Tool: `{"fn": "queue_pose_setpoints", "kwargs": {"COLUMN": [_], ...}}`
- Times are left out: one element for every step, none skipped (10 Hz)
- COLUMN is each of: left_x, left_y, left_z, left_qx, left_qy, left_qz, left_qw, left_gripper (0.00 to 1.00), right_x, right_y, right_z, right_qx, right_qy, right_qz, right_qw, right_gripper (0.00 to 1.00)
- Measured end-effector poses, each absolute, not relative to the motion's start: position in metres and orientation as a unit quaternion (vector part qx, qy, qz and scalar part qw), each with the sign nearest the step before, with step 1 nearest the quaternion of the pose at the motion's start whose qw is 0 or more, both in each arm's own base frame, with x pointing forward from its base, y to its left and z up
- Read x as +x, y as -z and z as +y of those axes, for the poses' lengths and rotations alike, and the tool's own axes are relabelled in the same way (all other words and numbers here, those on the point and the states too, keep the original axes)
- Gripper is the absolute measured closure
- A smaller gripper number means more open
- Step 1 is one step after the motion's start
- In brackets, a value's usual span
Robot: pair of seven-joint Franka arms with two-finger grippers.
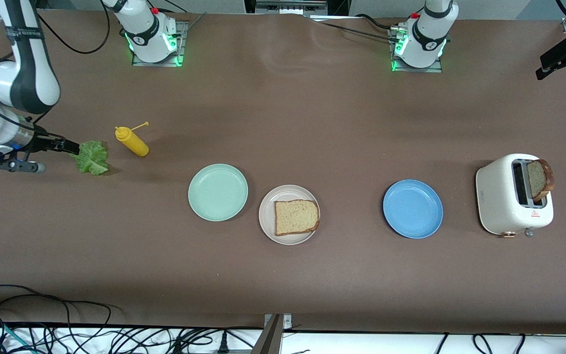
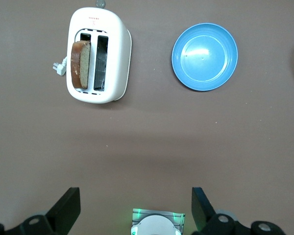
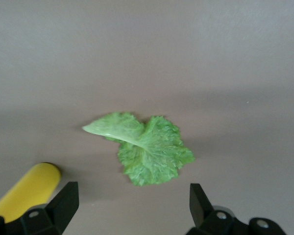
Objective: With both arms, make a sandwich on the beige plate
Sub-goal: 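Retract the left gripper while the right gripper reaches the lettuce leaf, then grasp the green lettuce leaf with the right gripper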
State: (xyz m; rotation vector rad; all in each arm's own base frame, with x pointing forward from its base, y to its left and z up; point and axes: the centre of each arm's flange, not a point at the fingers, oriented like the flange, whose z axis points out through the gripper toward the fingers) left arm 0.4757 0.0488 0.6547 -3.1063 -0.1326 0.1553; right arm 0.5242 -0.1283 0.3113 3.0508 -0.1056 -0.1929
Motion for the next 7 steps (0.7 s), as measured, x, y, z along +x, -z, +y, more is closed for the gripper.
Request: {"fn": "queue_pose_setpoints", "kwargs": {"left_x": [0.477, 0.478, 0.479, 0.479, 0.479, 0.480, 0.481], "left_y": [-0.651, -0.650, -0.650, -0.650, -0.649, -0.648, -0.646], "left_z": [0.048, 0.048, 0.048, 0.048, 0.048, 0.048, 0.050], "left_qx": [-0.998, -0.998, -0.998, -0.997, -0.997, -0.997, -0.997], "left_qy": [-0.053, -0.055, -0.055, -0.055, -0.055, -0.057, -0.059], "left_qz": [-0.042, -0.041, -0.042, -0.042, -0.042, -0.042, -0.043], "left_qw": [0.014, 0.014, 0.014, 0.014, 0.014, 0.014, 0.014], "left_gripper": [0.00, 0.00, 0.00, 0.00, 0.00, 0.00, 0.00], "right_x": [0.513, 0.506, 0.502, 0.501, 0.502, 0.502, 0.502], "right_y": [-0.290, -0.273, -0.258, -0.242, -0.230, -0.219, -0.209], "right_z": [-0.134, -0.140, -0.144, -0.146, -0.147, -0.148, -0.150], "right_qx": [0.997, 0.996, 0.995, 0.994, 0.994, 0.993, 0.993], "right_qy": [0.066, 0.077, 0.090, 0.099, 0.101, 0.099, 0.098], "right_qz": [-0.020, -0.002, 0.010, 0.019, 0.028, 0.040, 0.049], "right_qw": [0.041, 0.041, 0.041, 0.042, 0.045, 0.047, 0.050], "right_gripper": [0.00, 0.00, 0.00, 0.00, 0.00, 0.00, 0.00]}}
